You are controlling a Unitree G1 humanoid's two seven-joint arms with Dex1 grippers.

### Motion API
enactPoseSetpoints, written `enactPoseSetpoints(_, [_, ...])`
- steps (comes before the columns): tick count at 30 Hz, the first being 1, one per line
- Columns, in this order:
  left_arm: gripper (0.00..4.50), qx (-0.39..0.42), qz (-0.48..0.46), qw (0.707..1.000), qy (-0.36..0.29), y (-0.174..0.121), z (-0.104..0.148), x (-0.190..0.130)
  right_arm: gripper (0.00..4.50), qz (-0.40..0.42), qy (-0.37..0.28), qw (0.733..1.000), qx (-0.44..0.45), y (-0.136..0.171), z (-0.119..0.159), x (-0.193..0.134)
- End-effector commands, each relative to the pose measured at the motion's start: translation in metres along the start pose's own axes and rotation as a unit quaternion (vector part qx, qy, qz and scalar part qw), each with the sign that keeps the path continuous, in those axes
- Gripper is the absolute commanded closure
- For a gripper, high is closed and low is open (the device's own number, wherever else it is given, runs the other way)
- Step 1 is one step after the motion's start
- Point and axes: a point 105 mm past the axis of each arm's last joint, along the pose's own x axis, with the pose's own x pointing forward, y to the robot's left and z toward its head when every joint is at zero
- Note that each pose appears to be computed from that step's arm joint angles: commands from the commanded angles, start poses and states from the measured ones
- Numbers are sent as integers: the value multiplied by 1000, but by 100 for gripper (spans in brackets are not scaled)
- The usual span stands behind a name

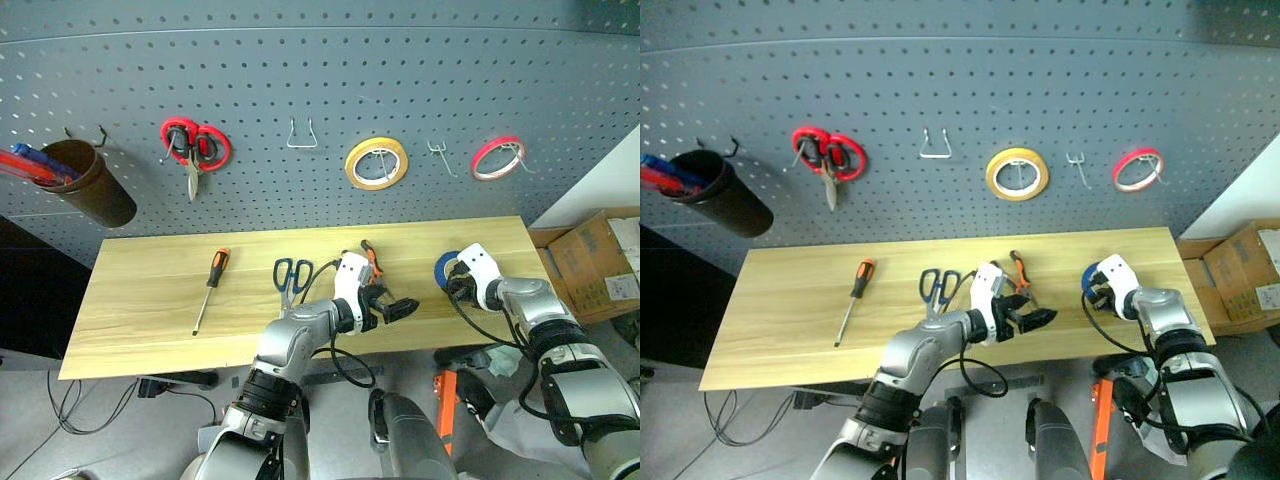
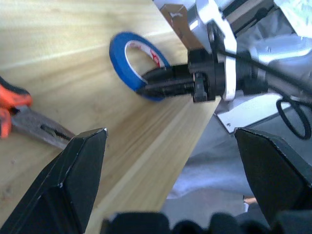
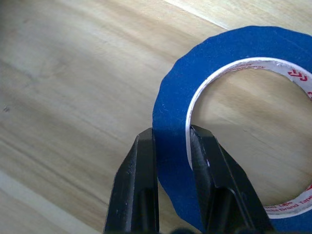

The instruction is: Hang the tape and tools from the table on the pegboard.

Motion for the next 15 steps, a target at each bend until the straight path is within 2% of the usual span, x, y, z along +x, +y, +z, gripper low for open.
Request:
enactPoseSetpoints(1, [0, 19, -26, 999, -42, -11, 21, -9, 395, -6, -19, 999, -38, 24, -6, -12])
enactPoseSetpoints(6, [0, 9, -44, 997, -62, -14, 35, -39, 395, -112, -126, 976, -140, 55, 30, -58])
enactPoseSetpoints(9, [0, -6, -75, 994, -74, -25, 47, -62, 395, -179, -187, 944, -204, 83, 49, -87])
enactPoseSetpoints(12, [0, -26, -109, 989, -91, -34, 65, -73, 395, -219, -220, 923, -226, 95, 61, -94])
enactPoseSetpoints(15, [0, -30, -122, 985, -114, -33, 87, -81, 395, -258, -259, 897, -248, 90, 83, -93])
